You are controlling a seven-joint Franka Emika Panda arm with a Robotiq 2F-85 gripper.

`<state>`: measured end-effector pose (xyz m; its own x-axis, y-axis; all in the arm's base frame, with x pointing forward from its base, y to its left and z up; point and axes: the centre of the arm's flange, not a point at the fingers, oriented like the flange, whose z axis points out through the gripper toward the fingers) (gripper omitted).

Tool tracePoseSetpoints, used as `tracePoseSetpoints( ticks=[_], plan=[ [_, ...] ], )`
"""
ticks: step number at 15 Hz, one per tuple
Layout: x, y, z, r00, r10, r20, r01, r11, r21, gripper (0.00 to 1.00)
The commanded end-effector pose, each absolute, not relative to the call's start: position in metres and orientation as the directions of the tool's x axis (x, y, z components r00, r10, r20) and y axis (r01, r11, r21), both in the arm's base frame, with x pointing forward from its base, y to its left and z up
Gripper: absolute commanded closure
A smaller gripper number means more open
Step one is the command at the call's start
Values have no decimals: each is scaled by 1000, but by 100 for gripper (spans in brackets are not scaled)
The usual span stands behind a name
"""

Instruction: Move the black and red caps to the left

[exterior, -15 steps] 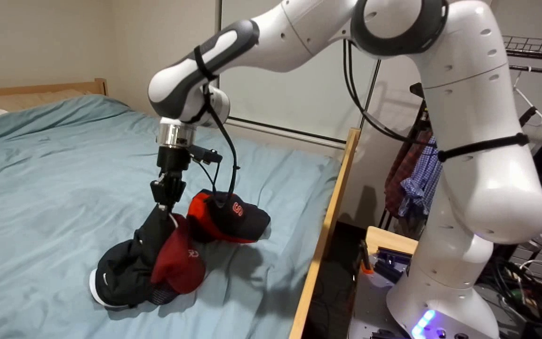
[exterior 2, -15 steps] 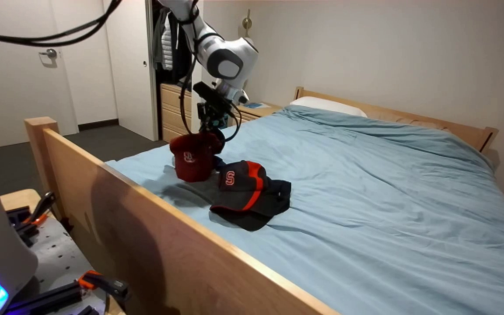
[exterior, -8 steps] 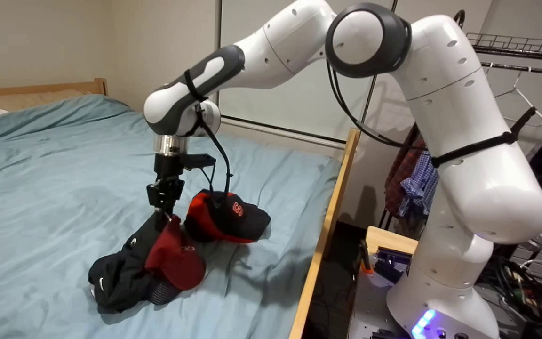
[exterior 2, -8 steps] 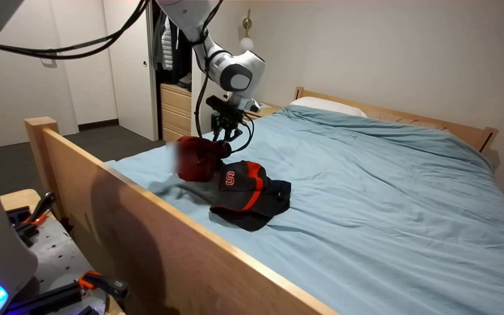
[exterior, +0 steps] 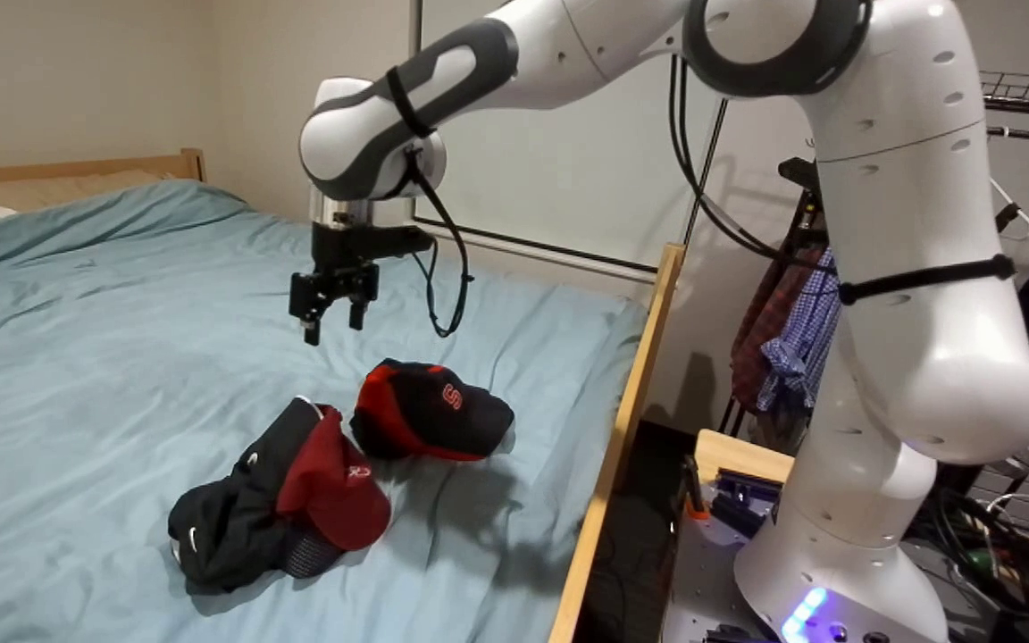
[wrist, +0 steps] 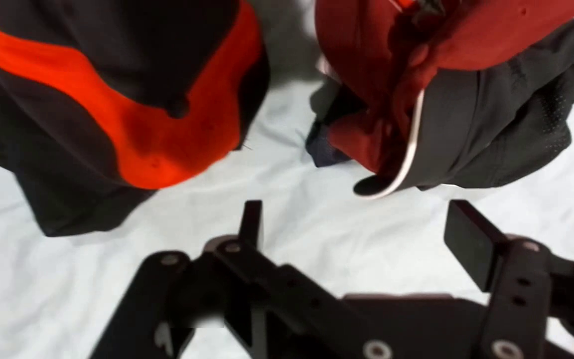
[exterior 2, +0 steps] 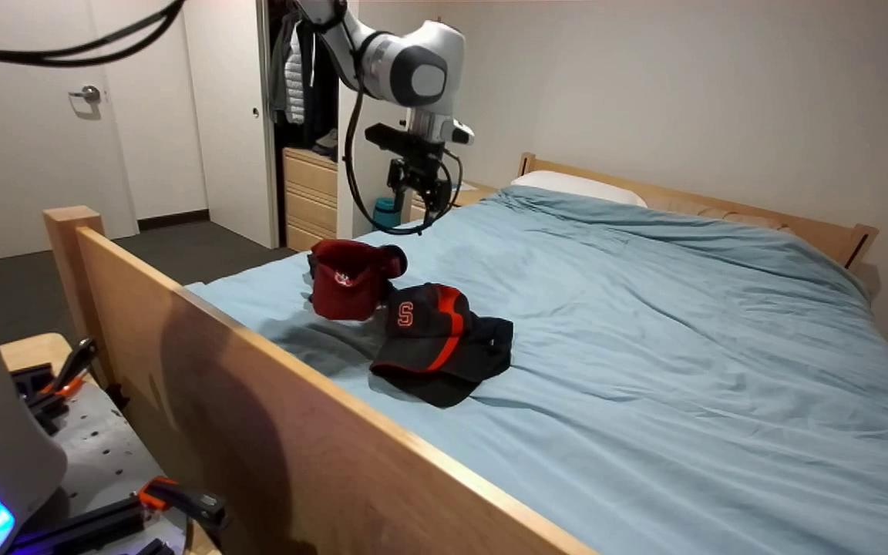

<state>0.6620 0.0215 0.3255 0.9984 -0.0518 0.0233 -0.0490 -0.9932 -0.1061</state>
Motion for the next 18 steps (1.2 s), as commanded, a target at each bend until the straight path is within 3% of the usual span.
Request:
tracePoseSetpoints(
  ticks=[1,5,6,9,18],
  plan=[
    [597,-8,359,982,-168,-86,-167,-986,23,0],
    [563,-49,353,953,-239,-186,-220,-968,118,0],
    [585,-40,355,964,-215,-156,-203,-975,87,0],
    [575,-51,348,956,-231,-179,-217,-972,95,0],
    [553,-20,289,764,-634,-124,-642,-766,-34,0]
  ],
)
